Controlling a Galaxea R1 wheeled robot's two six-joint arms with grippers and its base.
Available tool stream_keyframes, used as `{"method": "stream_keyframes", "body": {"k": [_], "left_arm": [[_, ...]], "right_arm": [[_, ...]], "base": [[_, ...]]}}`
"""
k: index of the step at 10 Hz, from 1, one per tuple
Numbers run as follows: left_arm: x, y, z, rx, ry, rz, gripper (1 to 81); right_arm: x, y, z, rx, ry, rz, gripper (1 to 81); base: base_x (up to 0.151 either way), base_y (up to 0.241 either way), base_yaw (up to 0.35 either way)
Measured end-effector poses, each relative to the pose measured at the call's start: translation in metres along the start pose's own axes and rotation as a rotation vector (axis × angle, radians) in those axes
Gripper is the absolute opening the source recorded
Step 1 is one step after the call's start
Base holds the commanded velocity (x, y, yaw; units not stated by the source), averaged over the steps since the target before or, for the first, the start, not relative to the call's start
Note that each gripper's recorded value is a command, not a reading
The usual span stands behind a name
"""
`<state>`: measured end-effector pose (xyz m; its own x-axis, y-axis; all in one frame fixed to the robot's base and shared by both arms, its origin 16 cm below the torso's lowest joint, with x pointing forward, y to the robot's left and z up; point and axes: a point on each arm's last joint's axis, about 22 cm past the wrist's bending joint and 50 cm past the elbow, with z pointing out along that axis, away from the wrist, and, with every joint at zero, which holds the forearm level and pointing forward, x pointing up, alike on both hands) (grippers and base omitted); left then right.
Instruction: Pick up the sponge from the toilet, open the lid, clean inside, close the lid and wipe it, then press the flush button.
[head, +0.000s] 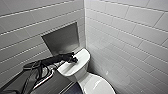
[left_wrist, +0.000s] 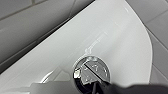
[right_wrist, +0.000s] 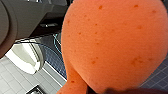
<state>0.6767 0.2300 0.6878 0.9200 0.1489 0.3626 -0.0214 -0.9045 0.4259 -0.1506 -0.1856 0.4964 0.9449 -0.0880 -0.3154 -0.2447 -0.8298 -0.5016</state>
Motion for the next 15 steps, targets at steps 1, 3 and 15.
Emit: {"method": "stream_keyframes", "body": {"k": [1, 3, 15], "left_arm": [[0.002, 0.0, 0.002, 0.007, 0.005, -0.004, 1.0], [0.01, -0.005, 0.004, 0.033, 0.023, -0.017, 1.0], [0.012, -0.008, 0.022, 0.039, 0.04, 0.037, 1.0]], "right_arm": [[0.0, -0.001, 0.001, 0.002, -0.001, 0.0, 1.0], [-0.001, -0.002, 0.001, 0.002, -0.001, 0.001, 1.0], [-0.013, -0.005, 0.01, -0.001, -0.026, 0.018, 1.0]], "base": [[0.0, 0.0, 0.0], [0.0, 0.0, 0.0], [0.0, 0.0, 0.0]]}}
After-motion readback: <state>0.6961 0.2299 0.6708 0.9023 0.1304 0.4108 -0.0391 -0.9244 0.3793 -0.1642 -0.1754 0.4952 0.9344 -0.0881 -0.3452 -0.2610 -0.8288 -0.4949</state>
